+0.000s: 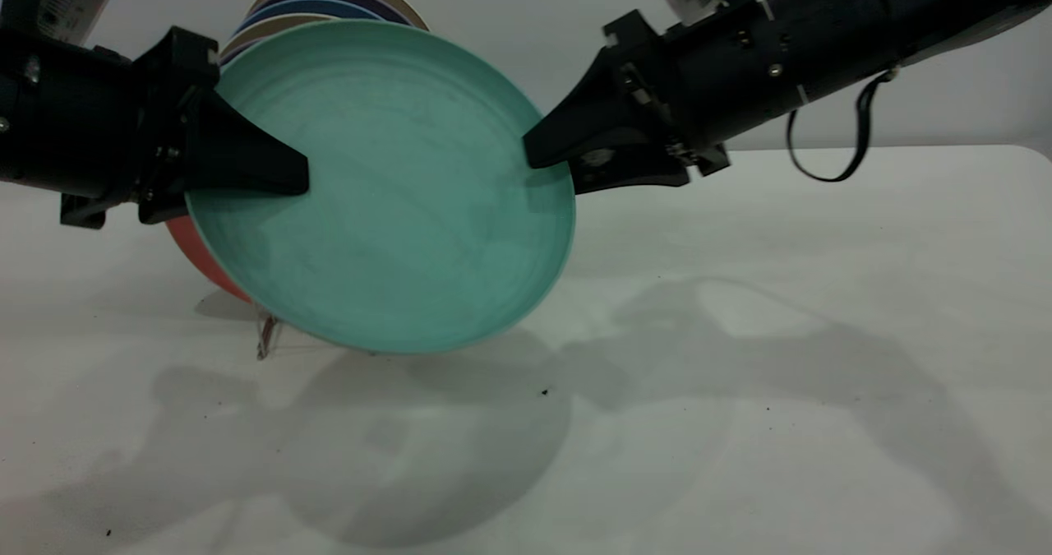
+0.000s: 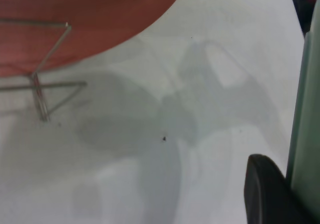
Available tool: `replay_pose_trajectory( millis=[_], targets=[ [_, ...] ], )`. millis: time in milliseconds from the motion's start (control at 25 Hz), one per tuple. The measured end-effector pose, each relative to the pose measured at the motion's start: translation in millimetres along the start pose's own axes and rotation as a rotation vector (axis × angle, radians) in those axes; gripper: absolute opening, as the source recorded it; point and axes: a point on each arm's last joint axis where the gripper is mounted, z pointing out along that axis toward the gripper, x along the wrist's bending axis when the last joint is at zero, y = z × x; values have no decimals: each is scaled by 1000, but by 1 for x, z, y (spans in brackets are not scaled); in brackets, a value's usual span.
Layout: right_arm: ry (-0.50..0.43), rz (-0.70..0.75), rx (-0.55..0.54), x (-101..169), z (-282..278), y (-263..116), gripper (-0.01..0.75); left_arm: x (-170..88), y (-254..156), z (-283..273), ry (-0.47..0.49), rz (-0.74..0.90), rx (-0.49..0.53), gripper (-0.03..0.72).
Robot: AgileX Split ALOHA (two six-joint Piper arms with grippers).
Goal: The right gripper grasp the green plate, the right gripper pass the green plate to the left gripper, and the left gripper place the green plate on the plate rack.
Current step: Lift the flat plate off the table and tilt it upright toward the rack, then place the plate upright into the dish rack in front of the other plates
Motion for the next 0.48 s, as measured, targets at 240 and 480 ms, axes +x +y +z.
replay_pose_trajectory(
  millis=[240, 480],
  targets=[
    [-98, -50, 30, -11, -41, 8, 473, -4, 13, 0, 4, 203, 24, 118],
    [-273, -77, 126, -22, -93, 8, 473, -20, 48, -7, -14, 550, 92, 118]
  ],
)
